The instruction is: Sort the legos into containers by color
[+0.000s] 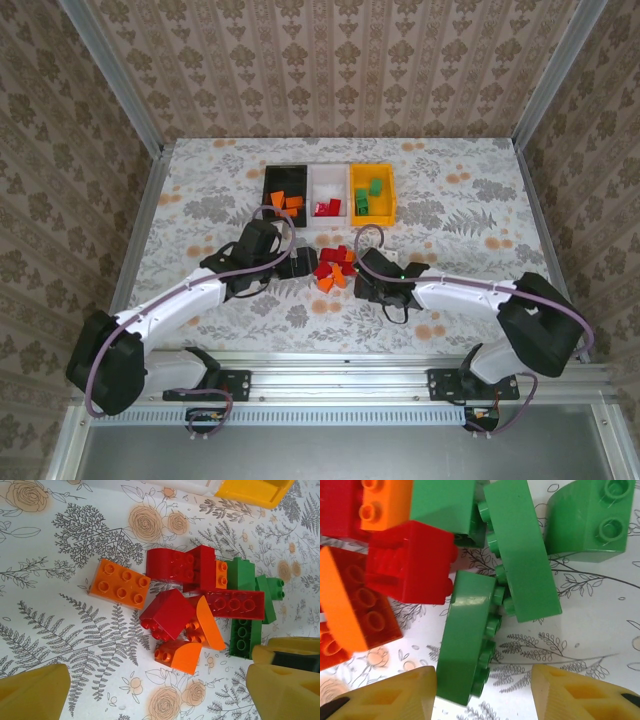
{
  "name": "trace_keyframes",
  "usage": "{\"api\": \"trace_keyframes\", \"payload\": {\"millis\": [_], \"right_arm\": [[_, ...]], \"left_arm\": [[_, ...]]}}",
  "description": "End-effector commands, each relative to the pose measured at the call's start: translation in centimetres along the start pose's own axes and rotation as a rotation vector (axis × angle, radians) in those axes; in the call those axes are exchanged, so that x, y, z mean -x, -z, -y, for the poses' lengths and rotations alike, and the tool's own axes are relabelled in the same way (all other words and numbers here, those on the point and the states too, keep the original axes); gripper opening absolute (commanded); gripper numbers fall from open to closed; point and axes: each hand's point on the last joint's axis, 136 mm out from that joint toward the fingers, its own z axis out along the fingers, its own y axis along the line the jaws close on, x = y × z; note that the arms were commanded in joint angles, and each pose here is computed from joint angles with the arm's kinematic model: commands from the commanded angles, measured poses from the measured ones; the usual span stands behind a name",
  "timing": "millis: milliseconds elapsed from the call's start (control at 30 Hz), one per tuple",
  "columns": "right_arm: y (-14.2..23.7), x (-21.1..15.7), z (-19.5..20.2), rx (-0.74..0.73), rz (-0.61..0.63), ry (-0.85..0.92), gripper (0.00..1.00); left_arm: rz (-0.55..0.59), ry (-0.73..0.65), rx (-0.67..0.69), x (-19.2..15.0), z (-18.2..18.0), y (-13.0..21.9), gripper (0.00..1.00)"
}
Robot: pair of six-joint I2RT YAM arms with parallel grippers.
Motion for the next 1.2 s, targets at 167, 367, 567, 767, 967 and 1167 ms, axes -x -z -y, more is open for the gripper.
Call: {"api": "trace_keyframes", "payload": {"millis": [167,367,567,767,967,1167], "right_arm": [[-1.6,0.1,-0.2,-0.048,0.02,0.003,0.51],[-2.1,0.3,0.3,-0.092,0.032,0.023,0.51],[-2.9,0.9,0.9,-0.169,0.053,0.066,0.41],[-1.3,0.6,0.2,-0.159,0.092,0.12,0.3],[3.1,0.6,-1.4,-0.087,0.144,0.18,0.29],[9.8,6.1,-1.6,-0.078,0.349,0.249,0.29]], "left_arm": [[0.021,-0.02,0.012,0.6,0.3,0.5,1.0],[0.023,-0.028,0.019,0.6,0.1,0.6,1.0],[0.024,-0.029,0.021,0.7,0.1,0.7,1.0],[0.025,-0.029,0.029,0.6,-0.2,0.9,1.0],[0.033,-0.025,0.015,0.9,0.1,0.9,1.0],[0.039,0.042,-0.108,1.1,1.9,-0.3,1.0]]}}
